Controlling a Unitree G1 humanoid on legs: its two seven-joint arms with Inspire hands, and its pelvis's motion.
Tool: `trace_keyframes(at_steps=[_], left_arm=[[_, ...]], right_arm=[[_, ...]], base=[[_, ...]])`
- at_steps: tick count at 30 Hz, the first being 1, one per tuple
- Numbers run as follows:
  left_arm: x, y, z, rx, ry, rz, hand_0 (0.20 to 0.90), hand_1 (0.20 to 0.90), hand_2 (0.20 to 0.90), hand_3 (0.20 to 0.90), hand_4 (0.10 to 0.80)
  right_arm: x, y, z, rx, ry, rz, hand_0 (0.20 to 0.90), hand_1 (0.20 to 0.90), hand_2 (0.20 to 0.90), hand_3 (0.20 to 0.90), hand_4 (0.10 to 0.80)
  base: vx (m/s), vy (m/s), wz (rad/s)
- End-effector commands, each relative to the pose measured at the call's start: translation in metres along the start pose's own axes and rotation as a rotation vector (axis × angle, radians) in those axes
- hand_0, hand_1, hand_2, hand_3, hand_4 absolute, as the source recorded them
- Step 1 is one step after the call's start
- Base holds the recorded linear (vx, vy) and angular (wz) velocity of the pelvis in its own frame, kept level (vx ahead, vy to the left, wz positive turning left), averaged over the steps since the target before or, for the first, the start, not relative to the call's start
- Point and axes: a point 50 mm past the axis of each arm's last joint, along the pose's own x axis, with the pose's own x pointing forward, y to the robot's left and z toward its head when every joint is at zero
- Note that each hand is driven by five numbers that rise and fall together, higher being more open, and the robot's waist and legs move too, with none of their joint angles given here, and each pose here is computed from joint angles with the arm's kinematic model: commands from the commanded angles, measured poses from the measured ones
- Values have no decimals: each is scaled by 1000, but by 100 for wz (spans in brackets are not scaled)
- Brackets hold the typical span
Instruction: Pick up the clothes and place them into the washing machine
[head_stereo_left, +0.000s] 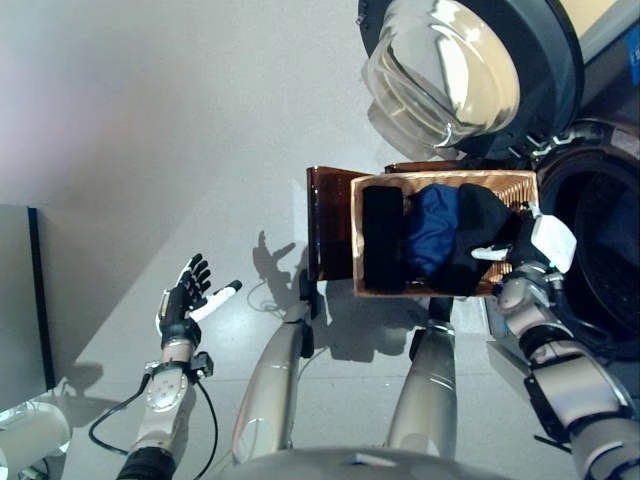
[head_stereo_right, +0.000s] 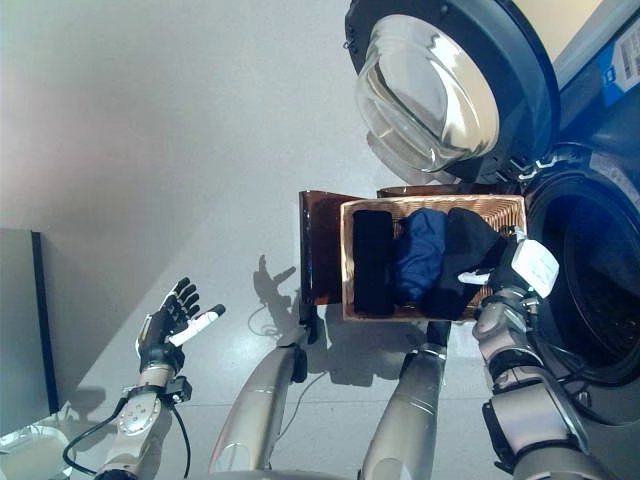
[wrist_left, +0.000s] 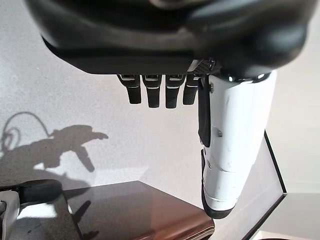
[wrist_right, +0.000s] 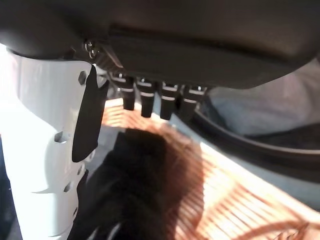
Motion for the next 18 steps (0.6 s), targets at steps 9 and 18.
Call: trace_keyframes(at_steps=[9, 18], left_arm=[[-9, 37, 33, 41, -179, 103, 900, 900, 900, 900, 800], [-11, 42, 37, 41, -191, 110, 900, 900, 900, 900, 800]], right_arm=[[1, -1, 5, 15, -26, -32, 900, 900, 900, 900, 800], [7, -11, -11, -53, 53, -45, 900, 900, 900, 900, 800]], base=[[-11, -7, 8], [-6, 4, 2]])
